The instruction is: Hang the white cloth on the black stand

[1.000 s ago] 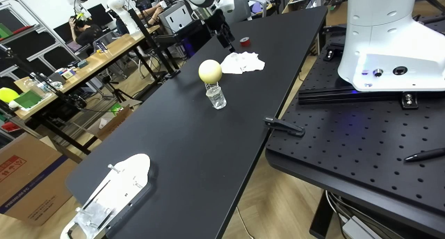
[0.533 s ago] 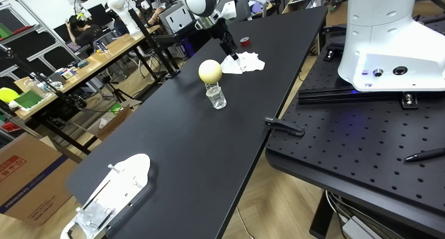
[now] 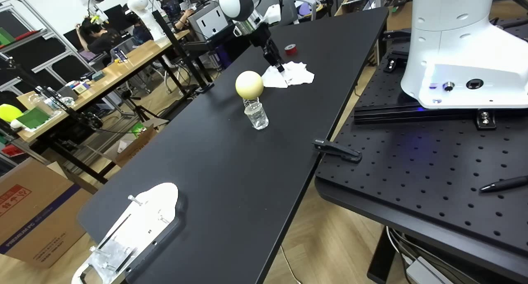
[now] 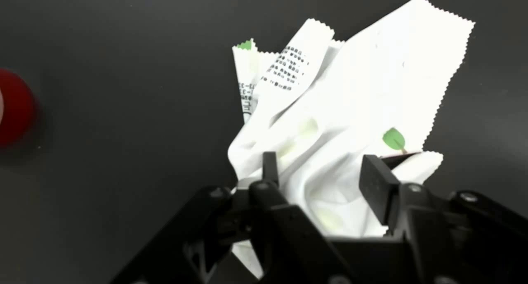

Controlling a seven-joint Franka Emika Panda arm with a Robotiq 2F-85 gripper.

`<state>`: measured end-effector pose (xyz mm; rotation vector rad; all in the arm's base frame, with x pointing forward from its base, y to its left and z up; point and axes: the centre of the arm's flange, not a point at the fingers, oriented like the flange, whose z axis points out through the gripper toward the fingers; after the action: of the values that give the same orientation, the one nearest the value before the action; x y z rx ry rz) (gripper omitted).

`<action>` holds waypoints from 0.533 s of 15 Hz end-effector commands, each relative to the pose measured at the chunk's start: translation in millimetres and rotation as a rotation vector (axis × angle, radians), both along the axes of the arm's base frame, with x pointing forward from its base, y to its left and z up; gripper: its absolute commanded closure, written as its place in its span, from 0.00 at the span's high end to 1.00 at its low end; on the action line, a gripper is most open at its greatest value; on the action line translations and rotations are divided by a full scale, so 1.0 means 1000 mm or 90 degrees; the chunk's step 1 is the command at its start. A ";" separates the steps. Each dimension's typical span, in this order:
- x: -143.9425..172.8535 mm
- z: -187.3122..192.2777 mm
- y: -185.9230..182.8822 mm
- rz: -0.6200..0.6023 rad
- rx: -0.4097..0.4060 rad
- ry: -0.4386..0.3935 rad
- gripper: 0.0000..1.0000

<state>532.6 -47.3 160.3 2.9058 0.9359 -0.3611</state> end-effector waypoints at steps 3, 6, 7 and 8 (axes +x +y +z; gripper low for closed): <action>0.015 0.006 -0.003 0.001 0.009 -0.004 0.12; 0.019 0.012 -0.003 -0.002 0.011 -0.007 0.00; 0.020 0.018 -0.002 -0.006 0.011 -0.007 0.00; 0.020 0.026 0.001 -0.006 0.013 -0.005 0.00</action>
<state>543.8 -46.8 167.2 2.9086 0.9382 -0.3394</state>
